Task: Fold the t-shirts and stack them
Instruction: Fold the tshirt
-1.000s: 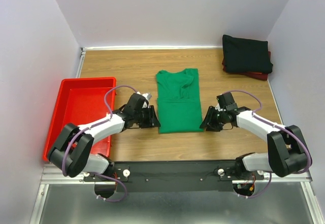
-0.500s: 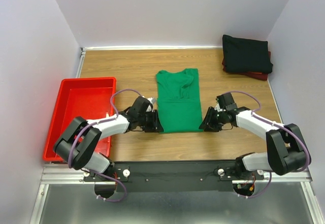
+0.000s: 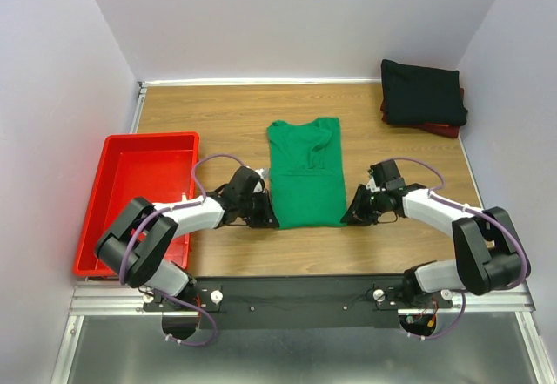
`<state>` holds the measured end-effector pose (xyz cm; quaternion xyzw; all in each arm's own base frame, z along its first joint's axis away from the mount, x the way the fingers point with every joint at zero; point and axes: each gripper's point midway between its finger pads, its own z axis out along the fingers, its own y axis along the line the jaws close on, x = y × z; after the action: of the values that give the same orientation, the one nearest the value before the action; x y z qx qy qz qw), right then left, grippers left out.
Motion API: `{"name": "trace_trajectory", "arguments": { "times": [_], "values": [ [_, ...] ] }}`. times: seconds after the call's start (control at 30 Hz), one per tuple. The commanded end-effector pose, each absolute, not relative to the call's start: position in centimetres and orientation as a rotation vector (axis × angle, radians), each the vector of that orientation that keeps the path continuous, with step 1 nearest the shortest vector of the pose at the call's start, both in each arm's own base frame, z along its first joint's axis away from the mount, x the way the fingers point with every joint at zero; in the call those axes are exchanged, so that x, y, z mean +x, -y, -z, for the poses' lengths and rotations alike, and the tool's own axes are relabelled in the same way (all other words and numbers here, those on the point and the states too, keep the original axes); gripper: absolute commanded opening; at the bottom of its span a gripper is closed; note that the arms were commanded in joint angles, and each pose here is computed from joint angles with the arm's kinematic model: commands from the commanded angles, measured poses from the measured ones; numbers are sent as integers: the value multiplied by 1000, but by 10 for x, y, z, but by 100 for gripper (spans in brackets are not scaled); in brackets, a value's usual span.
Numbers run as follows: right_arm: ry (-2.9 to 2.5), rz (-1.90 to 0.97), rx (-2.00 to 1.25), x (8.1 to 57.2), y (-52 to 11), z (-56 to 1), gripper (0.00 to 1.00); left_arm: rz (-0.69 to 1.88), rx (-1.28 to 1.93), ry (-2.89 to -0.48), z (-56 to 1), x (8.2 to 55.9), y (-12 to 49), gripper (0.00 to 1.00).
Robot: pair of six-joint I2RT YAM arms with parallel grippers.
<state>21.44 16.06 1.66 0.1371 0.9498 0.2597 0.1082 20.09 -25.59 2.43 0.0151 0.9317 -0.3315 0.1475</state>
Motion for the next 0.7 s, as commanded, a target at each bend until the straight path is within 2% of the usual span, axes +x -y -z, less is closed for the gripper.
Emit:
{"name": "trace_trajectory", "arguments": {
  "times": [0.0, 0.03, 0.13, 0.2, 0.67],
  "values": [
    [-2828, -756, 414, 205, -158, -9, 22, 929, 45, -2686, -26, 202, 257, 3],
    [-2818, -765, 407, 205, -158, -11, 16, 934, 50, -2676, -30, 203, 258, 0],
    [-2802, -794, 398, 200, -159, -17, 4, 927, 54, -2676, -34, 199, 255, 0],
    [-2803, -807, 395, 194, -159, -18, 0, 922, 58, -2673, -36, 195, 253, 0],
    [-2715, -897, 359, 145, -152, -55, 1, 1036, 84, -2600, -73, 139, 260, 0]
  ]
}}
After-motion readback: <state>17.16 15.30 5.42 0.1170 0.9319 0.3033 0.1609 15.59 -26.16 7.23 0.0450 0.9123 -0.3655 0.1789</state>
